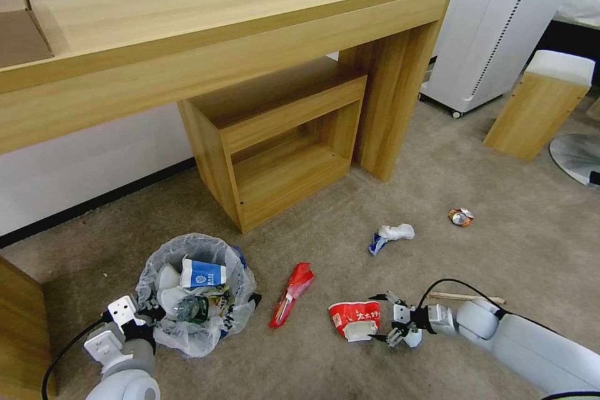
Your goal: Pick up the trash bin and place the garbage on the floor into it.
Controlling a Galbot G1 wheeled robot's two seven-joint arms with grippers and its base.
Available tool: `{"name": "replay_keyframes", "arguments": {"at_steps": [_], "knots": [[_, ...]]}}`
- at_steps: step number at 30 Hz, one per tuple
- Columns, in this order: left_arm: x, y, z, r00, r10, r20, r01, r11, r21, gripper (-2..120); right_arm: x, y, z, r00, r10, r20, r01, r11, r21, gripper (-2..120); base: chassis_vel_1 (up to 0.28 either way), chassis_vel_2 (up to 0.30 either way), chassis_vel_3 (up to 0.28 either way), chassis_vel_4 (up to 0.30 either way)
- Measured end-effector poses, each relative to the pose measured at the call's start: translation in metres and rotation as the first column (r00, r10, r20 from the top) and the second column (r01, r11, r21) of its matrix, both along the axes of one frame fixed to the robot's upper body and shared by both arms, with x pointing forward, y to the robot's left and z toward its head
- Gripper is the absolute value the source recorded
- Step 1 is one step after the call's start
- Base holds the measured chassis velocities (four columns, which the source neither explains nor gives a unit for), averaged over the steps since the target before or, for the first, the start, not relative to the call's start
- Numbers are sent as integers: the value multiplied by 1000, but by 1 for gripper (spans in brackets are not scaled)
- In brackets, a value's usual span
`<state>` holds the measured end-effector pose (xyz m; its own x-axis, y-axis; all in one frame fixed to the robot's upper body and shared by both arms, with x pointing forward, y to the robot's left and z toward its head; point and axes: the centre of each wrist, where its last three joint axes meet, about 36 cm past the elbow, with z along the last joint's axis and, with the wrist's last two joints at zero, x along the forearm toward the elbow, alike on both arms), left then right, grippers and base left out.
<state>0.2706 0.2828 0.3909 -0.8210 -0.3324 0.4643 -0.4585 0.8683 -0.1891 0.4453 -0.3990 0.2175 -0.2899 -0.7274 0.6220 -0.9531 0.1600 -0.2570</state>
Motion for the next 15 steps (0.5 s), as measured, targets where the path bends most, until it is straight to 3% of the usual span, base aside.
{"name": "replay_keyframes", "arguments": {"at_steps": [15], "knots": [[1, 1, 1, 1000, 3, 7, -3, 1000, 1, 0, -12, 16, -22, 1000, -27, -3, 27, 999, 25, 45, 0, 0, 0, 0]]}}
